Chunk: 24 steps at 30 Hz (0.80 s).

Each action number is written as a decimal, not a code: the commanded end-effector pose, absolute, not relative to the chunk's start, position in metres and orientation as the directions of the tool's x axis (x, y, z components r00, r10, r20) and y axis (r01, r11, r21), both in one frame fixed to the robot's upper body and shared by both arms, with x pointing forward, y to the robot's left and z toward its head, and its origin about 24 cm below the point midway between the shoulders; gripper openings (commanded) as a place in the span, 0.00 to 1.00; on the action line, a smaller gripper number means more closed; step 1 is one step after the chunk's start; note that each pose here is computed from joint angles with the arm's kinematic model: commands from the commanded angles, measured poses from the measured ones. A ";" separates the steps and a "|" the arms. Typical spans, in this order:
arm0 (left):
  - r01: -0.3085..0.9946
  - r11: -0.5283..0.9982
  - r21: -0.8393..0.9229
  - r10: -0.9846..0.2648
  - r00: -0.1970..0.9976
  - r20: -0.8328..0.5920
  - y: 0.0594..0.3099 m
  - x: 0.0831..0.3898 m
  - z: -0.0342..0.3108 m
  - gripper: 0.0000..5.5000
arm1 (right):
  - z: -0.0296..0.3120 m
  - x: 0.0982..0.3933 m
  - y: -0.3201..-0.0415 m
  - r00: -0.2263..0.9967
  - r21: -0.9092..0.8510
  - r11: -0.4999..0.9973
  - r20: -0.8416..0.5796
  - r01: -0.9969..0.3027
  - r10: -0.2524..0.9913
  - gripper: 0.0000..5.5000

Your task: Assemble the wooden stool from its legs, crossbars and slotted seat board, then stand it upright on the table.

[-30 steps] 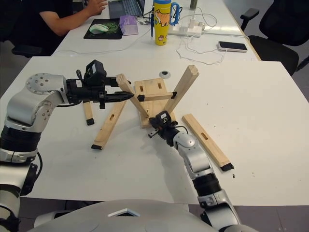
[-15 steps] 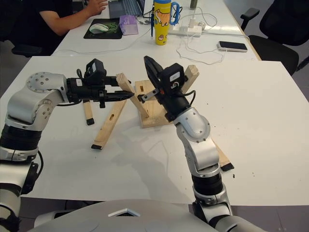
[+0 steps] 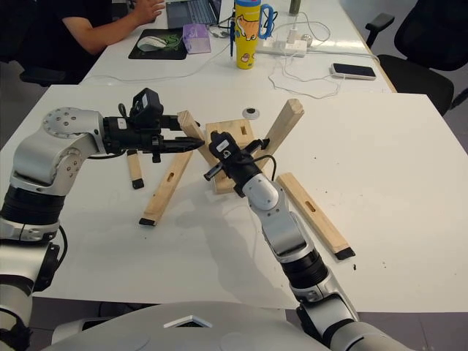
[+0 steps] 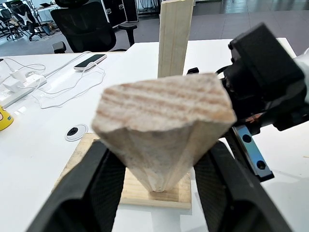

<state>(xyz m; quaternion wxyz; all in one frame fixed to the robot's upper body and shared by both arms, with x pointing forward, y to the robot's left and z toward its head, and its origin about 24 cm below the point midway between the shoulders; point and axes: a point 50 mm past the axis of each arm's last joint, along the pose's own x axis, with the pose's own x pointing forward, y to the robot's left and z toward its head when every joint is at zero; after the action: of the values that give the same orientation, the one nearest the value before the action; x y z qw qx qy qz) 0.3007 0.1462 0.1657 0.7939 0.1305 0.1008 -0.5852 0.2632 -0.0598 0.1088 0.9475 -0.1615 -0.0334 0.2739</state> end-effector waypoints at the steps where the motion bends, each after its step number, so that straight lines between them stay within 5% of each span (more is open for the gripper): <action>1: 0.960 0.249 -0.130 -0.883 0.170 -0.438 0.139 0.285 0.111 0.37 | 0.168 0.263 -0.077 0.832 -0.273 0.900 0.360 -0.339 0.422 0.00; 4: 0.957 0.256 -0.133 -0.882 0.175 -0.437 0.140 0.283 0.110 0.37 | 0.198 0.254 -0.084 0.757 -0.300 0.922 0.534 -0.246 0.375 0.00; 6: 0.956 0.259 -0.134 -0.881 0.178 -0.438 0.141 0.283 0.110 0.37 | 0.185 0.255 -0.081 0.776 -0.340 0.902 0.479 -0.265 0.409 0.00; 7: 0.956 0.260 -0.134 -0.881 0.178 -0.438 0.141 0.283 0.110 0.37 | 0.166 0.259 -0.078 0.817 -0.375 0.878 0.377 -0.297 0.437 0.00; 10: 0.957 0.259 -0.130 -0.881 0.179 -0.438 0.141 0.285 0.111 0.37 | 0.052 0.257 -0.078 0.836 -0.317 0.779 -0.305 -0.541 0.456 0.00; 12: 0.958 0.259 -0.127 -0.881 0.180 -0.437 0.141 0.286 0.113 0.37 | 0.025 0.244 -0.081 0.765 -0.261 0.752 -0.451 -0.606 0.460 0.00; 14: 0.957 0.262 -0.125 -0.881 0.184 -0.436 0.142 0.286 0.113 0.37 | 0.050 0.249 -0.076 0.812 -0.241 0.783 -0.292 -0.574 0.505 0.00; 16: 0.955 0.270 -0.124 -0.879 0.192 -0.437 0.144 0.287 0.113 0.37 | 0.099 0.257 -0.077 0.862 -0.233 0.842 0.030 -0.487 0.507 0.00; 19: 0.952 0.281 -0.124 -0.878 0.203 -0.434 0.146 0.287 0.113 0.37 | 0.151 0.245 -0.094 0.794 -0.277 0.870 0.362 -0.408 0.488 0.00; 21: 0.949 0.291 -0.124 -0.876 0.213 -0.432 0.148 0.286 0.113 0.37 | 0.150 0.230 -0.104 0.754 -0.345 0.834 0.370 -0.431 0.543 0.00; 24: 0.943 0.311 -0.121 -0.872 0.232 -0.431 0.152 0.284 0.113 0.37 | 0.113 0.210 -0.116 0.739 -0.406 0.742 0.203 -0.533 0.642 0.00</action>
<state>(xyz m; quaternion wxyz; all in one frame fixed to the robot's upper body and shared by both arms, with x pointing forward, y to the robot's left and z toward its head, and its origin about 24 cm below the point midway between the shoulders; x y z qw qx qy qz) 0.2970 0.1425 0.1631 0.7923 0.1185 0.0912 -0.5916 0.2221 -0.1067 0.1443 0.9183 -0.1428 -0.2359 0.2841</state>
